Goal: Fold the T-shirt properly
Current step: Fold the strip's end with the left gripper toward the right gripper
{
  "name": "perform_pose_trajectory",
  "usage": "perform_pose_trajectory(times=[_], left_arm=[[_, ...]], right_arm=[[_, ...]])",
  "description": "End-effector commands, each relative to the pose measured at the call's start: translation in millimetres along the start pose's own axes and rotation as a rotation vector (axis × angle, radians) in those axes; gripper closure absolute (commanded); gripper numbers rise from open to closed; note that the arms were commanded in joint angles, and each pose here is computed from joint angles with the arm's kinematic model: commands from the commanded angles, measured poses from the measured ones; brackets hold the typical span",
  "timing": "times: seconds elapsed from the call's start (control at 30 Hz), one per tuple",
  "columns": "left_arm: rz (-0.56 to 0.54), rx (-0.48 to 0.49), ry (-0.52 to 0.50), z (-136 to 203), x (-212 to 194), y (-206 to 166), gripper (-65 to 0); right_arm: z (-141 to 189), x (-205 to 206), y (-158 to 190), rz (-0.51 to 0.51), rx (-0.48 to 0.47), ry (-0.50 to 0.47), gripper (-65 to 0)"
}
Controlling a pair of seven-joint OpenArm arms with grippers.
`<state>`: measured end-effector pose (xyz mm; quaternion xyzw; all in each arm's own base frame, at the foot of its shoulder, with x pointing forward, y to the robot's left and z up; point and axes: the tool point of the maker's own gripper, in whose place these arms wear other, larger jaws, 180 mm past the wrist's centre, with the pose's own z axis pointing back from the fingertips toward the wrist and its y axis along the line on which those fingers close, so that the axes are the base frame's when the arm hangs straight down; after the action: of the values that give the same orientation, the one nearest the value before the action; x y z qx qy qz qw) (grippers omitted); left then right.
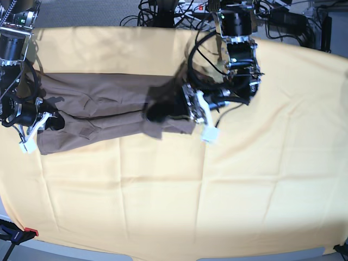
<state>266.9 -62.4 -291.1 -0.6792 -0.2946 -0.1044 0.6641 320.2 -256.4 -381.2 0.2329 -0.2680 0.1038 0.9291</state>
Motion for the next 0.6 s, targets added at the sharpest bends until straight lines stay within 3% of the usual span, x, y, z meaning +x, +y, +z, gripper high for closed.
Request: perform_pose_trajectory(times=[0.0,0.1,0.17,0.57], left_arm=[[-0.028,-0.034,-0.039,-8,11,-10,-14.2],[-0.021,-0.03,-0.081,-13,14,-10,-28.2],[-0.031,-0.035,-0.127,-14,26,-11,-32.3],[-0.143,-0.07,-0.142,-24,70,-25,-32.6]], right_arm=[[6,6,-4,0.016,-0.017,-0.002,0.0],[6,6,-4,0.016,-0.017,-0.002,0.0],[6,6,-4,0.015,-0.017,-0.001,0.0],[6,6,-4,0.016,-0.017,-0.001,0.0]])
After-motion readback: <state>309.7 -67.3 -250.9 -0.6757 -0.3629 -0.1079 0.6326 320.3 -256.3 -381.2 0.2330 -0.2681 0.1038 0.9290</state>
